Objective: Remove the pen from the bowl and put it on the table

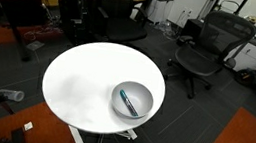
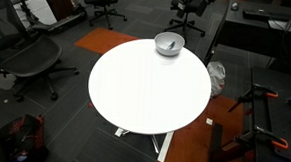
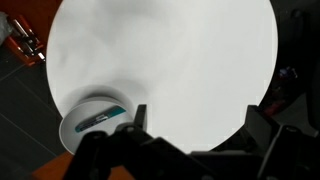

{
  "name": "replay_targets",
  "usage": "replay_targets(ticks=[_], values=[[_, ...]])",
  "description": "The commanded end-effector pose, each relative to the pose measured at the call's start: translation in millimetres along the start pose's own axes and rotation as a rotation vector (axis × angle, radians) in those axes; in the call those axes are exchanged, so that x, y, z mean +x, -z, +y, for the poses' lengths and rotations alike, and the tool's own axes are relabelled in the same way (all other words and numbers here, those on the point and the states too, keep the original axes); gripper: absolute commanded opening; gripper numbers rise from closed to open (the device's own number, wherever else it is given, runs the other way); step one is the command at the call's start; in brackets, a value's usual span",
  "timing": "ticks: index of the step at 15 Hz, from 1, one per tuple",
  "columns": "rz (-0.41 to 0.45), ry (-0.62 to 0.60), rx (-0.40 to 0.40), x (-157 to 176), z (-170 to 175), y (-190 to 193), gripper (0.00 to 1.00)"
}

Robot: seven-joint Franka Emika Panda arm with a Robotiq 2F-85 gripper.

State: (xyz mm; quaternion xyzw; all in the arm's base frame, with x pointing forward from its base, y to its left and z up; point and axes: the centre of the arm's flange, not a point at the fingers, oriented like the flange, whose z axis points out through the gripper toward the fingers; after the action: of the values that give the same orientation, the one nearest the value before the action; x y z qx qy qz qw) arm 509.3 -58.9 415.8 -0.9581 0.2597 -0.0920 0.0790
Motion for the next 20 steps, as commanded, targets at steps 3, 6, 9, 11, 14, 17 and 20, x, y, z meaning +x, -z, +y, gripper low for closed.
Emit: replay_targets(ticks=[3, 6, 9, 11, 14, 17, 20], values=[[0.089, -0.29, 0.024, 48.3, 11.6, -21.0, 1.0], [0.124, -0.446, 0.027, 67.3, 22.4, -34.4, 1.0], [0.152, -0.601, 0.043, 82.8, 35.4, -46.0, 1.0], [0.166, -0.701, 0.054, 90.4, 45.2, -51.8, 1.0], [0.175, -0.857, 0.067, 98.5, 58.7, -63.7, 1.0], [0.194, -1.012, 0.071, 103.1, 70.6, -79.9, 1.0], [0.229, -1.167, 0.045, 108.6, 84.5, -100.0, 1.0]])
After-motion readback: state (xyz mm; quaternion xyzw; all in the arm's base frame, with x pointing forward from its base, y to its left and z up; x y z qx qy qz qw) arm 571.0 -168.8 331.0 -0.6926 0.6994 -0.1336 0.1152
